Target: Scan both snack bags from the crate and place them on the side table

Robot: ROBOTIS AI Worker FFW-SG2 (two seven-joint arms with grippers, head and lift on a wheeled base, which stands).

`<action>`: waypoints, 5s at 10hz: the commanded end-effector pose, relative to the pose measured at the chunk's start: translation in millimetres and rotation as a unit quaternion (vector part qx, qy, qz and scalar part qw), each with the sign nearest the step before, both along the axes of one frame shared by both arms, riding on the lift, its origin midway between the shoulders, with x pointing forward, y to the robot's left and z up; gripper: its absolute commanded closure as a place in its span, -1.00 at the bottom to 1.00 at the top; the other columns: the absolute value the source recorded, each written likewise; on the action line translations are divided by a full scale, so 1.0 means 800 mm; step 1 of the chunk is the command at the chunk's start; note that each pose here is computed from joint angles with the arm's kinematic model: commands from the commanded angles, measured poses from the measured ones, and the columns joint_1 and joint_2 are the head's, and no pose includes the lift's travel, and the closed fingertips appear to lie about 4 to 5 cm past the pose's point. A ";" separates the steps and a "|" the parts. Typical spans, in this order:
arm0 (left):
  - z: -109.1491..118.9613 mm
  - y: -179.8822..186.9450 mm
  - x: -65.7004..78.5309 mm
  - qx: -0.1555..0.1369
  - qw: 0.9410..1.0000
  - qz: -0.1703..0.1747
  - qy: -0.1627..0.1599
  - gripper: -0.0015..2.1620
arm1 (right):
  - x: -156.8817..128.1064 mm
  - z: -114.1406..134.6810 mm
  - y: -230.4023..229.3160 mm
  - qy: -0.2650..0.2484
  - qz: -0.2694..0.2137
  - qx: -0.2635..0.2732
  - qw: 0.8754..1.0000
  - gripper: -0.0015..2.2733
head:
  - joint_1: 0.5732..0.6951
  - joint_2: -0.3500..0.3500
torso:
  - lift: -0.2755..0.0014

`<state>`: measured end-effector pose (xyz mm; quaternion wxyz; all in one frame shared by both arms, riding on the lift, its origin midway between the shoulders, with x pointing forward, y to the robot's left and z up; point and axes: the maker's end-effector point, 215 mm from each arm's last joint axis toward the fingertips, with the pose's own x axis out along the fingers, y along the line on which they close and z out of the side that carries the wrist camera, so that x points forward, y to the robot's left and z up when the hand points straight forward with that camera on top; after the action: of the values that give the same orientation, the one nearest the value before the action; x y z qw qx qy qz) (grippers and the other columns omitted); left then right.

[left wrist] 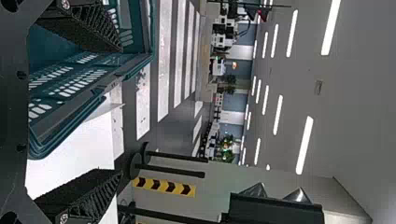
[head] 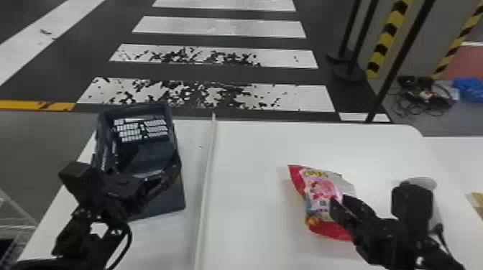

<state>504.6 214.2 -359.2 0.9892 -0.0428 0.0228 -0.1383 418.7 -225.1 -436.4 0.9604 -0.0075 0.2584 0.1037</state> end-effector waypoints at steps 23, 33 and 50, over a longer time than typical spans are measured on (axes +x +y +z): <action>-0.007 0.003 0.010 0.002 1.000 0.000 -0.005 -0.93 | 0.055 -0.009 0.008 -0.050 0.019 0.083 0.995 0.99 | 1.00 0.06 | 0.30; -0.011 0.003 0.010 0.002 1.000 0.000 -0.001 -0.93 | 0.068 -0.103 -0.067 -0.009 -0.037 0.050 0.998 0.99 | 1.00 -0.21 | 0.30; -0.007 0.005 0.004 -0.003 1.000 0.001 -0.004 -0.93 | 0.031 -0.064 -0.070 -0.028 -0.045 0.017 0.998 0.99 | 1.00 -0.09 | 0.30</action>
<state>507.8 219.6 -364.9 0.9894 -0.0443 0.0186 -0.1368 445.4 -271.1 -482.3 0.9715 0.0182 0.2247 0.0734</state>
